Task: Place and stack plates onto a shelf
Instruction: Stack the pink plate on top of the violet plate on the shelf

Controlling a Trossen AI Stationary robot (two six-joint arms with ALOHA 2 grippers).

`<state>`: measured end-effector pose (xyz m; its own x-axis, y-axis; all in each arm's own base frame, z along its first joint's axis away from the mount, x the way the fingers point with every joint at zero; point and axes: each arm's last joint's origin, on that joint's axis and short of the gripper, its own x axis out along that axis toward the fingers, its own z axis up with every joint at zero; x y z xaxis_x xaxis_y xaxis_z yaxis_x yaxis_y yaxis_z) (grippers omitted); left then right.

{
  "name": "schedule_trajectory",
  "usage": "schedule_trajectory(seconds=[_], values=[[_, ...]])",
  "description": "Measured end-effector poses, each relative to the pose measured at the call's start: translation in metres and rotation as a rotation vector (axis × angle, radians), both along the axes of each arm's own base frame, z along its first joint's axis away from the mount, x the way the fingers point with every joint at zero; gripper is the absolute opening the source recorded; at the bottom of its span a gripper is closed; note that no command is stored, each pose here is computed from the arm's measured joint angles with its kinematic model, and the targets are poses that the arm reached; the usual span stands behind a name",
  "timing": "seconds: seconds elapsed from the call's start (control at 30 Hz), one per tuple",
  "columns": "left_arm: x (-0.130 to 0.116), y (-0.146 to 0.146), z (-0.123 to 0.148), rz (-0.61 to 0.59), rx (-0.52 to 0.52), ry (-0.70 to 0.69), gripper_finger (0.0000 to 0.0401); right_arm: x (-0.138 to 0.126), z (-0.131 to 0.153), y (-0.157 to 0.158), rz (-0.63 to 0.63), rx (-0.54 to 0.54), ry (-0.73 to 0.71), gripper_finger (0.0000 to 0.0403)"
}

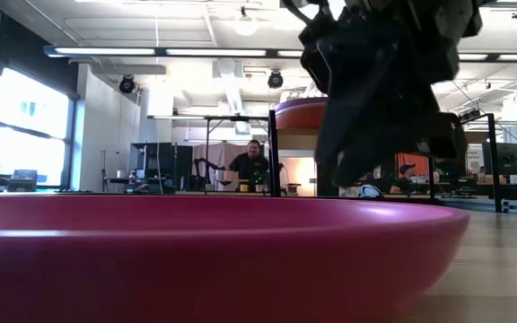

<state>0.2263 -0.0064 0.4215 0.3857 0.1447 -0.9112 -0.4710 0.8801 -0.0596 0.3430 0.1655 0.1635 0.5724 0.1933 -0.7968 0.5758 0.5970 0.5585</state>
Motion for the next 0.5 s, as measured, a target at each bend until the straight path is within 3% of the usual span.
schedule_trajectory(seconds=[0.5], values=[[0.000,-0.005,0.000,-0.012,0.030,-0.001,0.0064,0.004,-0.024,0.004,0.009,0.004,0.052,0.0089]])
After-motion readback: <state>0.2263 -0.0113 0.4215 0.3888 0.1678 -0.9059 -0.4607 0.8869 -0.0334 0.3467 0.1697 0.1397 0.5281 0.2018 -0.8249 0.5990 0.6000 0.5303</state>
